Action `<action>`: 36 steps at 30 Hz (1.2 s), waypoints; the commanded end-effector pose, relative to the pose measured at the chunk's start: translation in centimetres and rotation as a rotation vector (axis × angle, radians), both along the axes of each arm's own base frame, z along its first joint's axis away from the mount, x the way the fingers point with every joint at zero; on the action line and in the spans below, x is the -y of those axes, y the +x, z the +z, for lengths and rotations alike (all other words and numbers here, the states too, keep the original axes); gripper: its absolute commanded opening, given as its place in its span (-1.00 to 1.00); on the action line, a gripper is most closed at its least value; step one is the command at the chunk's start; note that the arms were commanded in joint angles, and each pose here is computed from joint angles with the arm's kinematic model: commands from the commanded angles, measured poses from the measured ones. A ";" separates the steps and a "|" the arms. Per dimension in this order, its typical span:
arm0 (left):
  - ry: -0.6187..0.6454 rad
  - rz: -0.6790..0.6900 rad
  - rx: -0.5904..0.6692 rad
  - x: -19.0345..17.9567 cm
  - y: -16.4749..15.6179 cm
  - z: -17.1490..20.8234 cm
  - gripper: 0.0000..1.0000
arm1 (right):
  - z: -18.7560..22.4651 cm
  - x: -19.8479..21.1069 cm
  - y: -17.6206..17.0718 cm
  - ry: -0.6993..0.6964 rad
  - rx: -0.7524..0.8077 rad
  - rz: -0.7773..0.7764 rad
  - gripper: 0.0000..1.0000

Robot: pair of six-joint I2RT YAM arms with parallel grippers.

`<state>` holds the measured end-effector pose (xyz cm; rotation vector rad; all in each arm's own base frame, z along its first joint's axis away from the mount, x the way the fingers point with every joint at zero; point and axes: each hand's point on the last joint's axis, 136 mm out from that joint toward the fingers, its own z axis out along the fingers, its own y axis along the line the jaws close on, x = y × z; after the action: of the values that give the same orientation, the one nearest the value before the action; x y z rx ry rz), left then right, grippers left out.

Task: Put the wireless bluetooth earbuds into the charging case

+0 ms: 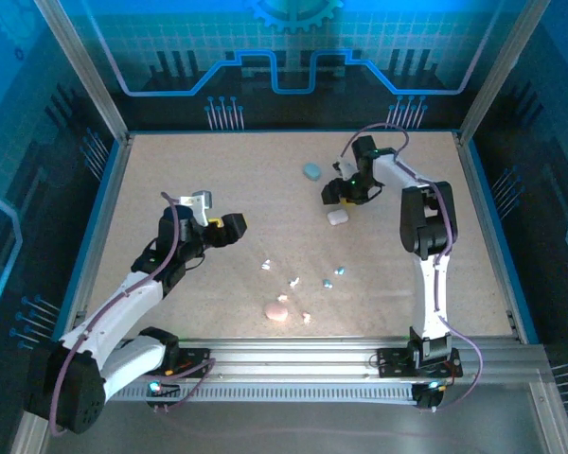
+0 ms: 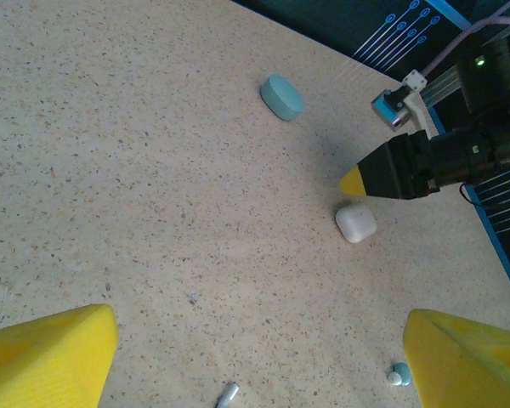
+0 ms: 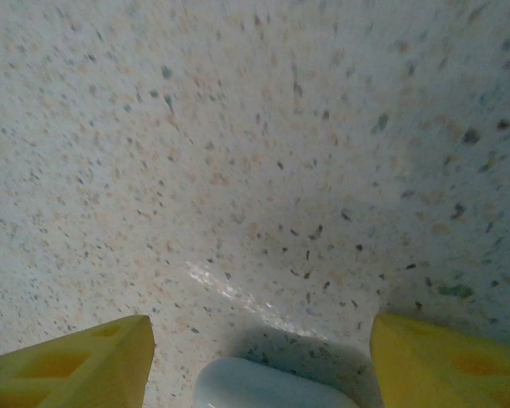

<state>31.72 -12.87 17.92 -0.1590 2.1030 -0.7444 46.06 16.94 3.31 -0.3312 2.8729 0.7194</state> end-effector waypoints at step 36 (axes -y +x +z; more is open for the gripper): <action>0.003 -0.013 -0.020 0.5 0.2 -0.2 0.77 | -0.3 -0.4 -6.9 -0.287 0.156 0.313 0.46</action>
<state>32.00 -12.97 16.39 -0.1693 2.1507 -0.7344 39.56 16.68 3.73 -0.7740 2.7955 0.3308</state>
